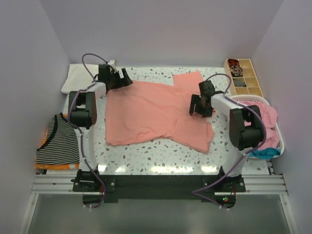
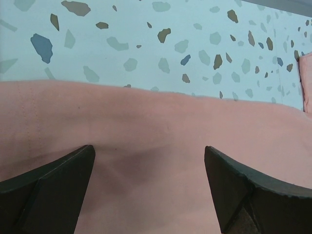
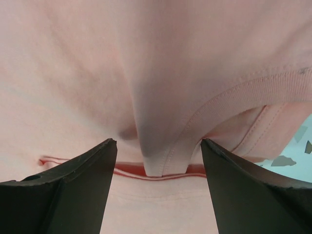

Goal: Fold and stack the t-shirts
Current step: Flatten out the tshirt

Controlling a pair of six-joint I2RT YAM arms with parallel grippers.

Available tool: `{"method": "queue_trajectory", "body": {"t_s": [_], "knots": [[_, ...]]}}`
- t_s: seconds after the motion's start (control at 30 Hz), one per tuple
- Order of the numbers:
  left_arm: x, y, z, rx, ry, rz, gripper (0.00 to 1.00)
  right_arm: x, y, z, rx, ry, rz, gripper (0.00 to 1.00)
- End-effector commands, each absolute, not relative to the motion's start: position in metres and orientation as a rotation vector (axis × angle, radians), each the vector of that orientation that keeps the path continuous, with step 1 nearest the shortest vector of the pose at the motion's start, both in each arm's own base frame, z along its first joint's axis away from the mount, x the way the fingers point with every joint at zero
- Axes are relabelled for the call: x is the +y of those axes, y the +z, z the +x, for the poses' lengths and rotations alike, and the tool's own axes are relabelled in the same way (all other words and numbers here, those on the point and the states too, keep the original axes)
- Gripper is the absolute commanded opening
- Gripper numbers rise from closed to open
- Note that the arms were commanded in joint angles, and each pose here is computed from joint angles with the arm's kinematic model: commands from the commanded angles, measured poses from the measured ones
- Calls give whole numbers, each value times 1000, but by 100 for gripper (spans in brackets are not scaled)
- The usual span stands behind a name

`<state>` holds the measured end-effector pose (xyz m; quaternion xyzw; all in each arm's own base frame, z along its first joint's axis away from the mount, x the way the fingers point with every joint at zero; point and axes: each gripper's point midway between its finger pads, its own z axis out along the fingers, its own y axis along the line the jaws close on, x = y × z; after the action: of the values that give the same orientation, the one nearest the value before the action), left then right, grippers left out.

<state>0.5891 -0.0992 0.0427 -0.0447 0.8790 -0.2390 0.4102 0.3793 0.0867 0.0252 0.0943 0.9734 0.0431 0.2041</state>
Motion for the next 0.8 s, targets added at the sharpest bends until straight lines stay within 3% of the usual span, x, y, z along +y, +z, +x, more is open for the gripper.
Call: {"method": "queue_trajectory", "body": {"t_s": [0.0,0.2,0.37,0.77], "knots": [[-103,41,577,2219,-684,-79,100,84,69,403,2569,123,224,74],[-131,94,562,2148,-739,5,100,68,100,370,2535,68,250,75],[-165,130,537,2105,-778,71,100,61,89,338,2582,50,283,75],[-216,108,442,2172,-807,102,100,64,49,312,2621,105,321,69]]}}
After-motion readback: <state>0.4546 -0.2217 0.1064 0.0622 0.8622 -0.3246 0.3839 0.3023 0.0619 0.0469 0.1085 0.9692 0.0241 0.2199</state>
